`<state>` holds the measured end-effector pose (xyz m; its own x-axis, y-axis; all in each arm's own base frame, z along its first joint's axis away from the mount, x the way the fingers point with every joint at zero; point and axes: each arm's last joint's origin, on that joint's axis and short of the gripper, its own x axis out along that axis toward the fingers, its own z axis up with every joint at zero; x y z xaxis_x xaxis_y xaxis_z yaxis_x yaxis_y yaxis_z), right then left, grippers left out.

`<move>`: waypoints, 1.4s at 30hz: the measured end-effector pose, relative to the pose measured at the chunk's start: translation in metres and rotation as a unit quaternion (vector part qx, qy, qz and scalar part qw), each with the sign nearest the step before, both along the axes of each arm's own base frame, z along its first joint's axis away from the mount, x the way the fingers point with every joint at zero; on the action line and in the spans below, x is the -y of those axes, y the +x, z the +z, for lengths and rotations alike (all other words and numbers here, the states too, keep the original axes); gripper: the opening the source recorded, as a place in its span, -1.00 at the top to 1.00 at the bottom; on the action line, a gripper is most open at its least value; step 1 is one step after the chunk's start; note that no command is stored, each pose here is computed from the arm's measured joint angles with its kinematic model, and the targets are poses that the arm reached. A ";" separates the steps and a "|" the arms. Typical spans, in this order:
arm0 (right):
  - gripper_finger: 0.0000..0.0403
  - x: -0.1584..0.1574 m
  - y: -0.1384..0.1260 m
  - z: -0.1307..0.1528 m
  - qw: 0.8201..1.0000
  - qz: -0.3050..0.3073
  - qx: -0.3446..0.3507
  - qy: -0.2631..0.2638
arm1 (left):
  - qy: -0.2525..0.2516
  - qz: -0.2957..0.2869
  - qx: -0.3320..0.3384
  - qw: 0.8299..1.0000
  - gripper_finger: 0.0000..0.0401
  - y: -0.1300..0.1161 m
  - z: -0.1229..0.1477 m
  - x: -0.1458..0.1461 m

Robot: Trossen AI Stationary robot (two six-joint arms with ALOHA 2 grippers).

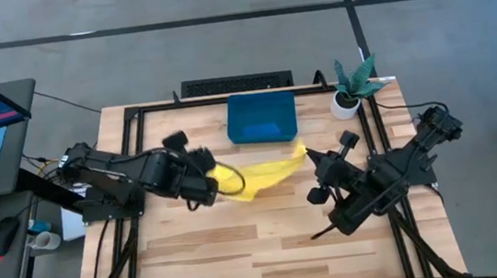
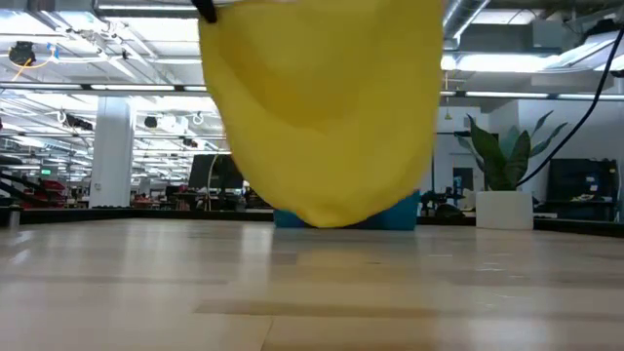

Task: Roll microfiber towels into tight, uniform cylinder then place into a basket
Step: Roll the yellow microfiber cloth

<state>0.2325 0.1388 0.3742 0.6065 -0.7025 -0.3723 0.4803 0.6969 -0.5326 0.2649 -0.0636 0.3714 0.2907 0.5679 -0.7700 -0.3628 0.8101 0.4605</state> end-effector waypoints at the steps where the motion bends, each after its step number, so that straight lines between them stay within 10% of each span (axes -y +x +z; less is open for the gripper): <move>1: 1.00 0.001 0.000 0.000 1.000 -0.001 0.000 0.000 | 0.015 0.022 0.025 0.999 1.00 -0.001 0.003 -0.002; 7: 1.00 0.004 0.002 0.000 1.000 -0.006 -0.006 -0.001 | -0.119 -0.063 0.029 0.990 1.00 0.010 0.001 0.017; 26: 1.00 0.050 0.023 -0.001 0.996 -0.086 -0.035 -0.009 | 0.216 0.061 0.024 0.974 1.00 -0.013 0.033 -0.054; 34: 1.00 0.029 0.031 -0.021 0.977 -0.023 -0.147 0.151 | -0.072 0.026 -0.027 0.997 1.00 -0.015 -0.015 -0.009; 42: 0.99 -0.030 0.041 -0.071 0.925 -0.030 -0.245 0.290 | -0.113 0.045 -0.084 0.989 1.00 -0.040 -0.088 0.046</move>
<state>0.2736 0.1684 0.3031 0.2316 -0.3248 -0.9170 0.3274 0.9136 -0.2409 0.2244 -0.1101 0.2836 0.1038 0.3934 -0.9135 -0.3723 0.8670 0.3311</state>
